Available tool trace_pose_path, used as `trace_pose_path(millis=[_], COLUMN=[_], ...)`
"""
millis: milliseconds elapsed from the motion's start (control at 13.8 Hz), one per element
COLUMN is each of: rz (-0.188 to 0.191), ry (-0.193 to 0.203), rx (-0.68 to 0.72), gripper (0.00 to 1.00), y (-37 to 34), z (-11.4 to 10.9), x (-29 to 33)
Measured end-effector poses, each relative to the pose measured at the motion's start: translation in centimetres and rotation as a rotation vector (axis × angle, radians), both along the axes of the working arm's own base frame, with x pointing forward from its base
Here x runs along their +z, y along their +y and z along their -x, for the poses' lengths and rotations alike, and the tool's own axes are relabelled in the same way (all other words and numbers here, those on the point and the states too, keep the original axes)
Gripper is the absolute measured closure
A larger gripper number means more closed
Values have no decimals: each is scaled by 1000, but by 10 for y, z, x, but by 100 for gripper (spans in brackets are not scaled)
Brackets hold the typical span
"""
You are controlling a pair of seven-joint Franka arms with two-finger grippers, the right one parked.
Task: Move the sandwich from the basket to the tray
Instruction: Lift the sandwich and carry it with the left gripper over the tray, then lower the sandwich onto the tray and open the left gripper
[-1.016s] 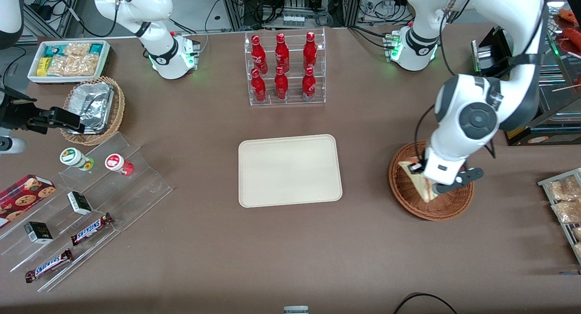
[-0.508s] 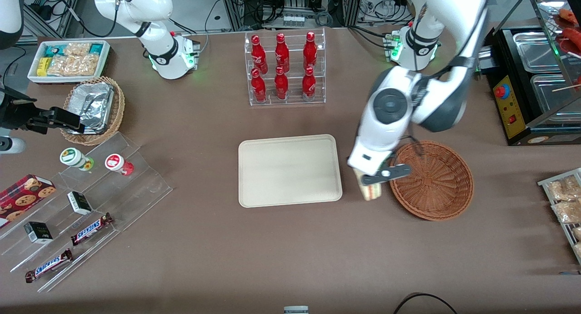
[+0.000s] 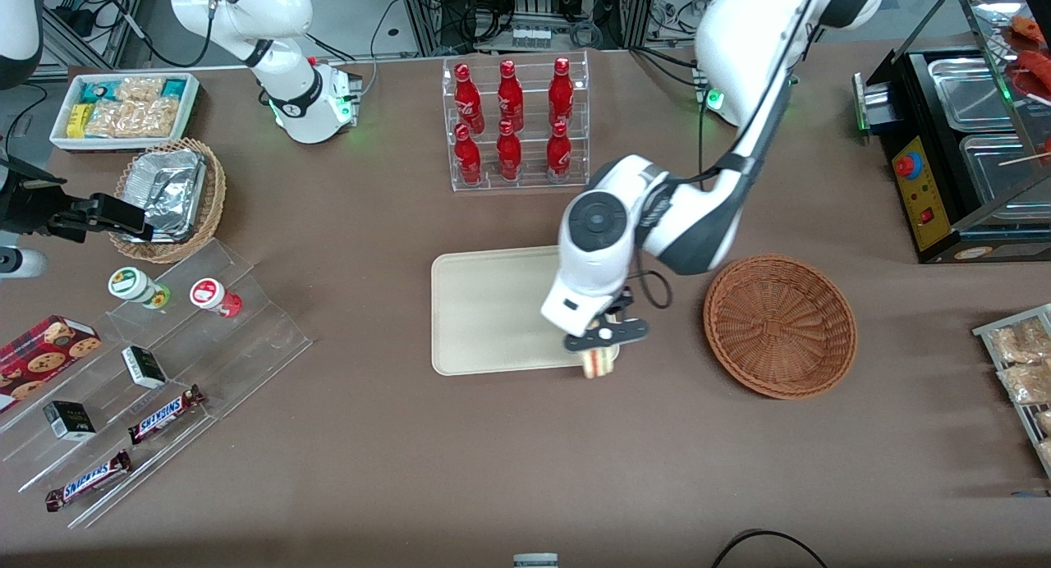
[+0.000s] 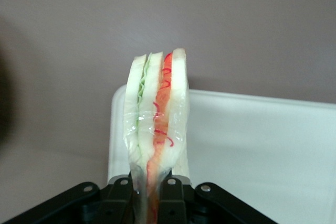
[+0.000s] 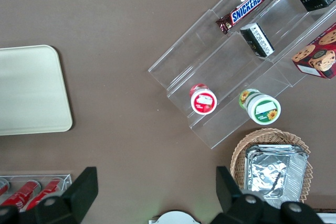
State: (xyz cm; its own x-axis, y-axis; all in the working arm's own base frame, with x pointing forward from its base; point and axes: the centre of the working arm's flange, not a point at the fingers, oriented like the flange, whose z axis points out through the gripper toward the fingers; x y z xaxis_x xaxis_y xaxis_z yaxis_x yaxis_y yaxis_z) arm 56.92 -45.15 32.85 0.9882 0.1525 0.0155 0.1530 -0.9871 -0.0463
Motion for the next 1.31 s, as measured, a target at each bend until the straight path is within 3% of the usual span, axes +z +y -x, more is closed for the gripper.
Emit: trace_pose_path(millis=[218,435,1161,1306], rz=[-27,0,-27,-28], ry=[40,16,48,48], rx=[-59,-96,-163,-163], gripper=[84,84,85,69], y=[-35,-59,-91,-91], z=[26,40,78,78], x=[-47,-68,-102,-102])
